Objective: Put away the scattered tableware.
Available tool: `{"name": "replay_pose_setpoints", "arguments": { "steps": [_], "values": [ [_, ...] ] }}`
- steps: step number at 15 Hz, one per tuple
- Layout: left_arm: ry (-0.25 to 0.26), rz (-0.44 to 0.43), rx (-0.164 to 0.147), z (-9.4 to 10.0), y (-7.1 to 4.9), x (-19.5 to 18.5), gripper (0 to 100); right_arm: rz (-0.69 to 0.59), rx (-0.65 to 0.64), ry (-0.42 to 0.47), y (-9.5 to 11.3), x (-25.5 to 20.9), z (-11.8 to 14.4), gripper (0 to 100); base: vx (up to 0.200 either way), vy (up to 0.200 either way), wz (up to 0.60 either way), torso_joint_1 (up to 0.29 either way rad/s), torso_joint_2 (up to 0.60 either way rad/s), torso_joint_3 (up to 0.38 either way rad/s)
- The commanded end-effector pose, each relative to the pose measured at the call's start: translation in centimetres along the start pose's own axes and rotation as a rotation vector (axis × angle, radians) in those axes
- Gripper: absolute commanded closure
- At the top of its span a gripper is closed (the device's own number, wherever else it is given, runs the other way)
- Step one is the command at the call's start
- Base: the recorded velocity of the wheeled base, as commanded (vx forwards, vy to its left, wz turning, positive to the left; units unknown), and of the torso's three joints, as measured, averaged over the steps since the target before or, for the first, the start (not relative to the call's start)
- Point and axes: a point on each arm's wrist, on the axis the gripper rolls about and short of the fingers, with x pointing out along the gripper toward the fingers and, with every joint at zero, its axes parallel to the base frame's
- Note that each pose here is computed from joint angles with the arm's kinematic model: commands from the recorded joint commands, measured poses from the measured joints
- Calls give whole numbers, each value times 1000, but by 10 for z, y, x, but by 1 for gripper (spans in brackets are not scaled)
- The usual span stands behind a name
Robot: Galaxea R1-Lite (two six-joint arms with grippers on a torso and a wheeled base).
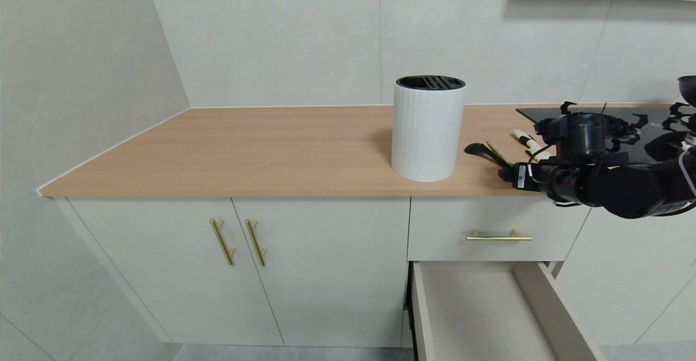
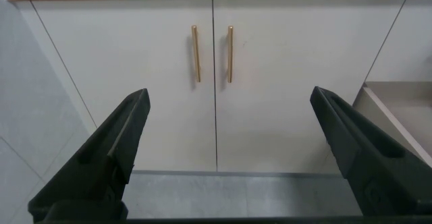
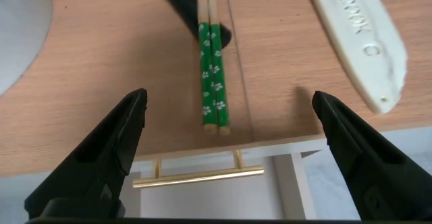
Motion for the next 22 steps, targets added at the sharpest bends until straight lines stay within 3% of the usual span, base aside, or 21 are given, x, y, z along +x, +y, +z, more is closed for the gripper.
{"name": "replay_pose_setpoints", "arguments": {
  "steps": [1,2,12,17,19,22],
  "values": [
    [0,1,0,0,0,0,0,-1,0,0,1,2,-2,0,0,0,0,0,0,0],
    [0,1,0,0,0,0,0,-1,0,0,1,3,-2,100,0,0,0,0,0,0],
    [2,1,0,0,0,0,0,4,7,-26,0,-4,4,100,0,0,0,0,0,0],
    [2,1,0,0,0,0,0,53,17,-93,2,-55,25,100,0,0,0,0,0,0],
    [2,1,0,0,0,0,0,70,12,-91,3,-75,32,100,0,0,0,0,0,0],
    [2,1,0,0,0,0,0,148,-16,-39,-8,-147,45,100,0,0,0,0,0,0]
  ]
}}
